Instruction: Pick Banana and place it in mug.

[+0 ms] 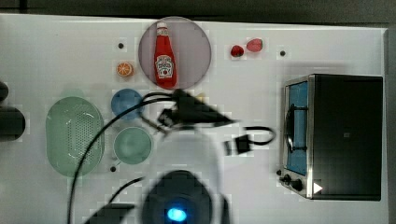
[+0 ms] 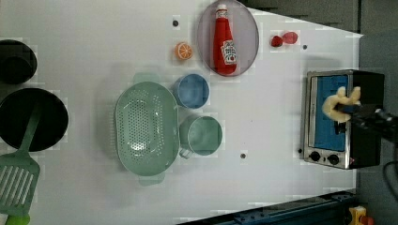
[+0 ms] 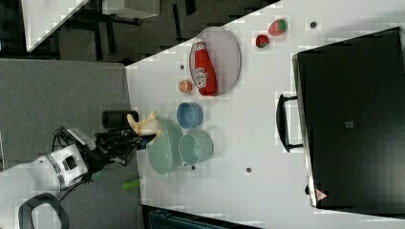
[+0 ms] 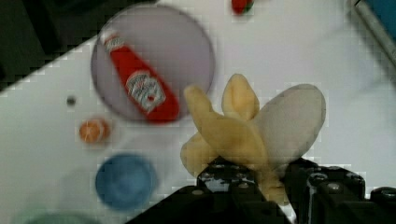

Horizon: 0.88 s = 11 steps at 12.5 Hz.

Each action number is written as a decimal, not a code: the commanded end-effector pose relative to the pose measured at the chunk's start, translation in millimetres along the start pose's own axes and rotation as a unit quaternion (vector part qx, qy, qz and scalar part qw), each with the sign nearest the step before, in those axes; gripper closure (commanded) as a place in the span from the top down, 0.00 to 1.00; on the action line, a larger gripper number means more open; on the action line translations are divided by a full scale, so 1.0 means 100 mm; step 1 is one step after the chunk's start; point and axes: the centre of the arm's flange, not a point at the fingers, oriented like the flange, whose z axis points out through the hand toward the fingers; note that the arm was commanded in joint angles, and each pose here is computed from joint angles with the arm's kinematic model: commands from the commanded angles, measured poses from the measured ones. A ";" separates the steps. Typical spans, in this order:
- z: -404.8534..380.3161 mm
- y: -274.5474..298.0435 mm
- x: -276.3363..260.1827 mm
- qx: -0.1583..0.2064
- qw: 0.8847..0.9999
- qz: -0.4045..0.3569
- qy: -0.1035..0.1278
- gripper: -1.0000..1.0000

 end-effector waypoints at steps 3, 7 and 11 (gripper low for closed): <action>0.69 -0.93 -1.08 -0.076 0.992 0.085 -0.055 0.28; 1.24 -1.26 -1.39 -0.077 0.985 0.127 -0.085 0.28; 1.92 -1.41 -1.48 -0.051 0.985 0.122 -0.111 0.28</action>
